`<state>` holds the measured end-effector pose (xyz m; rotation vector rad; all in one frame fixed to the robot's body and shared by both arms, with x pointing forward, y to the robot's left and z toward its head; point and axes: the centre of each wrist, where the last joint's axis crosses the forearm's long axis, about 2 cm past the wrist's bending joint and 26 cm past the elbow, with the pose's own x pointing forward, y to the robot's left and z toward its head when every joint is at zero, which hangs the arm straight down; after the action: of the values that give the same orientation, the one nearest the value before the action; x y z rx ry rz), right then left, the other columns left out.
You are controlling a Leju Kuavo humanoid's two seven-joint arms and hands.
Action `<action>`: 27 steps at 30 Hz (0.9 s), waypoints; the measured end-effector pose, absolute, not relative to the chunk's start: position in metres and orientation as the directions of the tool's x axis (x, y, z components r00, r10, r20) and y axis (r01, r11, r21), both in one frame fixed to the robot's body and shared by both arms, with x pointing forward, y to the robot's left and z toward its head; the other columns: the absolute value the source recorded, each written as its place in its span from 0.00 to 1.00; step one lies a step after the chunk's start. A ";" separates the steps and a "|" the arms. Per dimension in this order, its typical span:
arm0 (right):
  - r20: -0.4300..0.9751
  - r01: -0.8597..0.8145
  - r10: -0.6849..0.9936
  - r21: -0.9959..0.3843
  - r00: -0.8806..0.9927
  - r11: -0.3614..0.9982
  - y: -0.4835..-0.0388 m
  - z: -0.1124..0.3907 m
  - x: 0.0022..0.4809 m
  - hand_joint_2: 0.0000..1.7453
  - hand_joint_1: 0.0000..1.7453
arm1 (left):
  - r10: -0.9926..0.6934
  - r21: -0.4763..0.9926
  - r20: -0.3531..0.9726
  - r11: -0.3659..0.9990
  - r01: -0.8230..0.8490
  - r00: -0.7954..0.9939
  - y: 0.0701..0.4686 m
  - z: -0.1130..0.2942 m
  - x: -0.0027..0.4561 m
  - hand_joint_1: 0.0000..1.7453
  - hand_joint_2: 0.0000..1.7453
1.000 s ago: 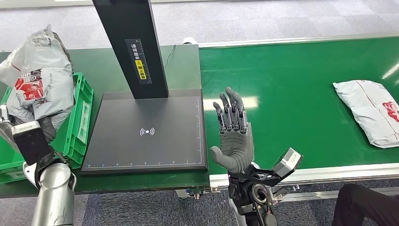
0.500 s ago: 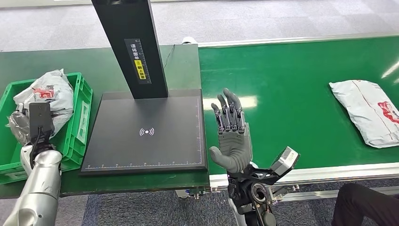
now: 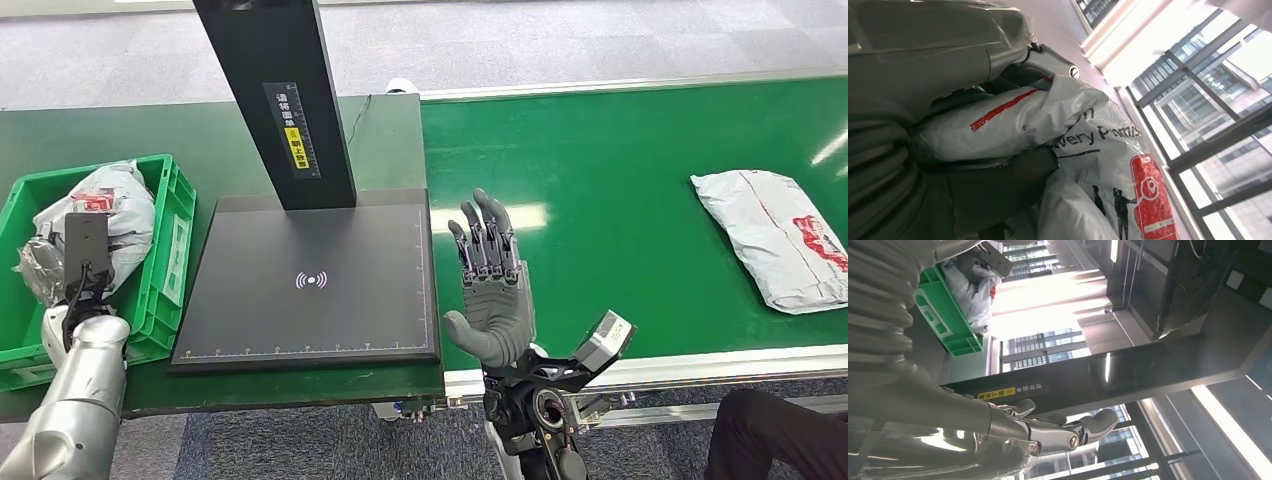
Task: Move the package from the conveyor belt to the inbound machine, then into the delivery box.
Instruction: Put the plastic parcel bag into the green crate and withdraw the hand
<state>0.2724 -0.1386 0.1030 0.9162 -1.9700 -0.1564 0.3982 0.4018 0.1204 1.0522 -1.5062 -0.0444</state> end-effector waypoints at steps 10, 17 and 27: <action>0.697 -0.536 -0.658 0.453 -0.285 0.712 -0.137 0.102 0.275 1.00 0.00 | -0.564 0.425 0.825 0.620 -0.660 0.001 0.425 0.109 0.381 0.00 1.00; 0.710 -0.492 -0.645 0.470 -0.281 0.732 -0.137 0.097 0.270 1.00 0.00 | -0.549 0.185 0.804 0.595 -0.782 -0.228 0.371 0.094 0.308 0.00 1.00; 0.729 -0.448 -0.626 0.478 -0.278 0.756 -0.142 0.093 0.258 1.00 0.00 | -0.560 0.063 0.680 0.687 -0.724 -0.473 0.287 0.138 0.235 0.00 1.00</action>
<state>0.2576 -0.1419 0.0931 0.8182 -1.9241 -0.2166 0.2349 0.2870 0.1383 0.9789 -2.2042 0.3052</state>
